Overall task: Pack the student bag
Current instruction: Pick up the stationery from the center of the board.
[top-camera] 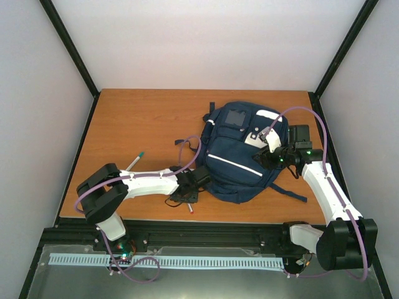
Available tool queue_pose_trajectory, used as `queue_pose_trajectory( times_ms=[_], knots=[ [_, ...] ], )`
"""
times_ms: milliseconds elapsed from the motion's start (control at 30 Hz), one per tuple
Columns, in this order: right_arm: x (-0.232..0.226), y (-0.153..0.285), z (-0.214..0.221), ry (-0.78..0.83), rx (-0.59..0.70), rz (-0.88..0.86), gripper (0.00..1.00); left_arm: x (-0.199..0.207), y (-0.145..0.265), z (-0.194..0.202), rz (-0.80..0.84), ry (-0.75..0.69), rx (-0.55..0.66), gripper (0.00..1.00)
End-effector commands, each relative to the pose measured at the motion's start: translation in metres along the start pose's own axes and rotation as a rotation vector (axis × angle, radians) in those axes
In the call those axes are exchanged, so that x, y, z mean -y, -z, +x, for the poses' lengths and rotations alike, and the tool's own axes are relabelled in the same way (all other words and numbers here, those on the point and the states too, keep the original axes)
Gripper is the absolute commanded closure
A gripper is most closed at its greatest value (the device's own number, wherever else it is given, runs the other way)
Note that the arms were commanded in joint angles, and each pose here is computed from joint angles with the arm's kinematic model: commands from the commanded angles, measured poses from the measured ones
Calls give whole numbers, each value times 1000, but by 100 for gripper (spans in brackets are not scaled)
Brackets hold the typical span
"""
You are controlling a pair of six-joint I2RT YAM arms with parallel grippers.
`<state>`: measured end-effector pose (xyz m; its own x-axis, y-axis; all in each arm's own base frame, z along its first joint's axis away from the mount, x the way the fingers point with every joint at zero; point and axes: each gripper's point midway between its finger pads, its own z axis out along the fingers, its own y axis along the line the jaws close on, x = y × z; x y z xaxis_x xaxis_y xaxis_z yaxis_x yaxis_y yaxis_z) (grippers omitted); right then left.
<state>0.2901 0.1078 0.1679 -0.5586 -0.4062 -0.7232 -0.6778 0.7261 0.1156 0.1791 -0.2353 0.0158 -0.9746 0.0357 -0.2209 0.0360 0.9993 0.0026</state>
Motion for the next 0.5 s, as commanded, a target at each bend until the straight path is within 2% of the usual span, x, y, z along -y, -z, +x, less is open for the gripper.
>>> queue_pose_trajectory(
  times_ms=[0,267,333,467],
  knots=[
    [-2,-3,1,18,-4,-10,50,8,-1,3,5,-58,-15,73],
    [-3,-3,3,16,-9,-16,50,2,-1,25,16,-173,-118,87],
    [-3,-4,3,17,-8,-16,50,-2,2,30,15,-198,-142,87],
    [-3,-4,3,16,-9,-17,50,-9,7,40,6,-240,-195,78]
  ],
)
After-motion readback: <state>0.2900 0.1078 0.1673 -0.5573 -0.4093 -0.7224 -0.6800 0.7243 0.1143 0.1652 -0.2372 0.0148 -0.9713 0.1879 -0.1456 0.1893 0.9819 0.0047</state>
